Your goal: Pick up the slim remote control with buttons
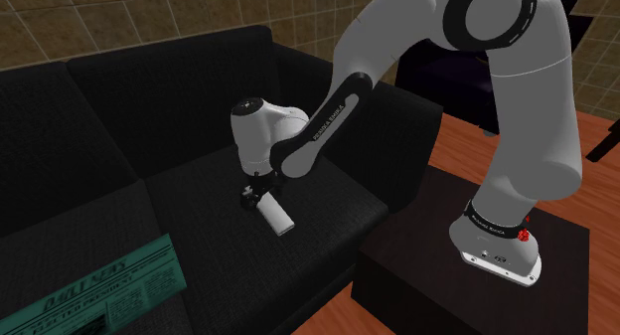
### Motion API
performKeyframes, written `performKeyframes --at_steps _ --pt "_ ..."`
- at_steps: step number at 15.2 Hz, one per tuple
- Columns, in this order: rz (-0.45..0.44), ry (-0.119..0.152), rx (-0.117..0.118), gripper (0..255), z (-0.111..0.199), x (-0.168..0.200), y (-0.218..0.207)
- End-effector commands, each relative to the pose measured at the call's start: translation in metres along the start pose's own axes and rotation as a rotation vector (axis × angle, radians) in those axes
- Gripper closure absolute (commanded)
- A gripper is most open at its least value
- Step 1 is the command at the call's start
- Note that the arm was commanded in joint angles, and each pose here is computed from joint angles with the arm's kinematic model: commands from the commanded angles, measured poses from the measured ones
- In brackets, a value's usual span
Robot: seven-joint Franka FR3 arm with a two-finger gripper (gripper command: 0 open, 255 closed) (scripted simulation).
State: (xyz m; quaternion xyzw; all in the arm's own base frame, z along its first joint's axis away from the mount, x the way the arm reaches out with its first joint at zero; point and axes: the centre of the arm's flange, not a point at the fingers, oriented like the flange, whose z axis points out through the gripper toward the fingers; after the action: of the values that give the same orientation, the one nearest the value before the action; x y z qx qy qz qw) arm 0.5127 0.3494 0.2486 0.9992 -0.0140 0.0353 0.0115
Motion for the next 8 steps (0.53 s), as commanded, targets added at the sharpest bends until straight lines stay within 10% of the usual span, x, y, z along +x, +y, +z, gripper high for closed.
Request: performKeyframes --at_steps 1,2,8 --pt "0.0 0.0 0.0 0 0.0036 -0.0008 -0.001" --pt "0.0 0.0 0.0 255 0.0038 -0.0007 -0.0013" --pt "0.0 0.0 0.0 255 0.0036 -0.0009 -0.001"
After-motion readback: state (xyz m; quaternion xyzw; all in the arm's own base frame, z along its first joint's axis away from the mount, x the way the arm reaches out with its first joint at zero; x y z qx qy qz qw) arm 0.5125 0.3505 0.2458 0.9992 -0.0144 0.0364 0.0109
